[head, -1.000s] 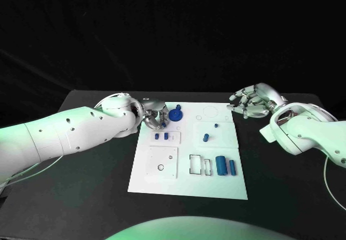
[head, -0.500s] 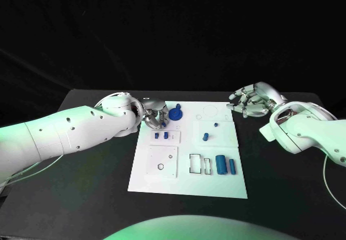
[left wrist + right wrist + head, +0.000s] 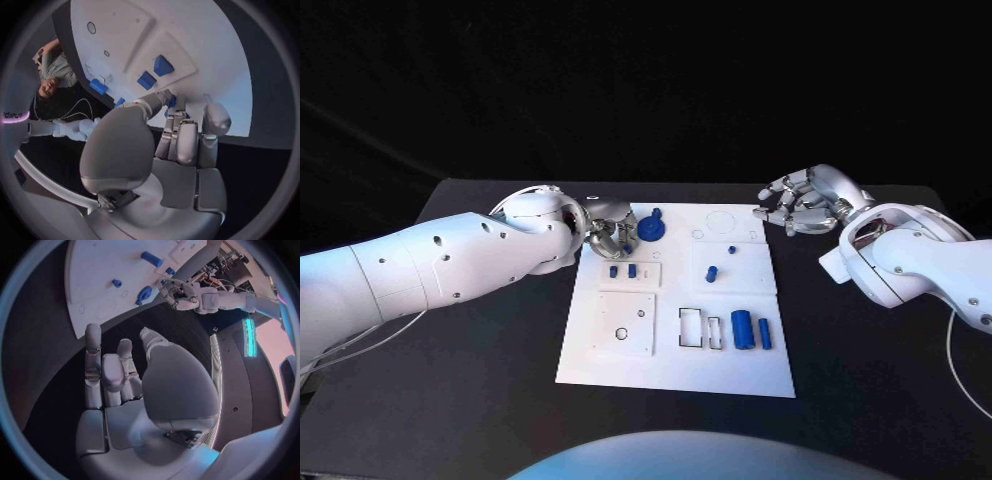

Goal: Assemble the parts on the task board

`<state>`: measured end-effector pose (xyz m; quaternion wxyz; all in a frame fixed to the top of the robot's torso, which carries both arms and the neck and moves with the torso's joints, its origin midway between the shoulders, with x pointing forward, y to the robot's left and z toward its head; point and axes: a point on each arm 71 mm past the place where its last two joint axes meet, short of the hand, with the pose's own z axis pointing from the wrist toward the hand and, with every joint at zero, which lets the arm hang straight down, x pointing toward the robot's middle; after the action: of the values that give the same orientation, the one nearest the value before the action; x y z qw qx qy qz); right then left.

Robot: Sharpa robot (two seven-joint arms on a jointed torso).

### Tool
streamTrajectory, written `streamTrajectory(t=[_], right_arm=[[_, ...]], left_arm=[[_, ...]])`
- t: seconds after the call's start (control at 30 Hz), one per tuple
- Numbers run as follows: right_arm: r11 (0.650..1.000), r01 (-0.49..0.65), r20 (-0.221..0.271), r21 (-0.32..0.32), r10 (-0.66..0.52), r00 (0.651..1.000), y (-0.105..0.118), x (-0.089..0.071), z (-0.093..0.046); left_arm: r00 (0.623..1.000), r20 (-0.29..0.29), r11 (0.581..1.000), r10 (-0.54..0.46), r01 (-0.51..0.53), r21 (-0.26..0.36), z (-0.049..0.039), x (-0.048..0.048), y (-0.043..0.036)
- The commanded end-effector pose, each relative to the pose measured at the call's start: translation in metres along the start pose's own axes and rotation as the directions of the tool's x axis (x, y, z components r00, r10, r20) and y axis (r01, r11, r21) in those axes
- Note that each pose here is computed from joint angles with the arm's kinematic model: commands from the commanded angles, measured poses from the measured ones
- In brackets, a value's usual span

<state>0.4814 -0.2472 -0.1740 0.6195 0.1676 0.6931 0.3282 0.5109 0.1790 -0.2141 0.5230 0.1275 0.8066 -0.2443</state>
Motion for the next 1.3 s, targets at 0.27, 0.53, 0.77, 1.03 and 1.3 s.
streamTrajectory(t=[0.27, 0.53, 0.77, 1.03, 1.3], right_arm=[[1.0, 0.011, -0.011, -0.009, -0.011, 1.0, 0.0006, 0.0014, 0.0002], [1.0, 0.011, -0.012, -0.007, -0.011, 1.0, 0.0, 0.0016, 0.0001], [1.0, 0.011, -0.011, -0.006, -0.011, 1.0, -0.0004, 0.0014, 0.0], [1.0, 0.013, -0.011, -0.005, -0.013, 1.0, -0.001, 0.0013, 0.0], [1.0, 0.015, -0.014, -0.004, -0.015, 1.0, -0.0017, 0.0014, -0.0002]], left_arm=[[1.0, -0.017, 1.0, 0.004, -0.004, -0.004, 0.0009, 0.0015, -0.0013], [1.0, -0.014, 1.0, 0.004, -0.004, -0.009, 0.0008, 0.0012, -0.0006], [1.0, -0.014, 1.0, 0.004, -0.004, -0.024, 0.0002, 0.0012, 0.0014], [1.0, 0.0, 0.999, 0.005, -0.005, -0.042, -0.0008, 0.0001, 0.0052], [1.0, 0.013, 0.999, 0.007, -0.007, -0.049, -0.0026, -0.001, 0.0082]])
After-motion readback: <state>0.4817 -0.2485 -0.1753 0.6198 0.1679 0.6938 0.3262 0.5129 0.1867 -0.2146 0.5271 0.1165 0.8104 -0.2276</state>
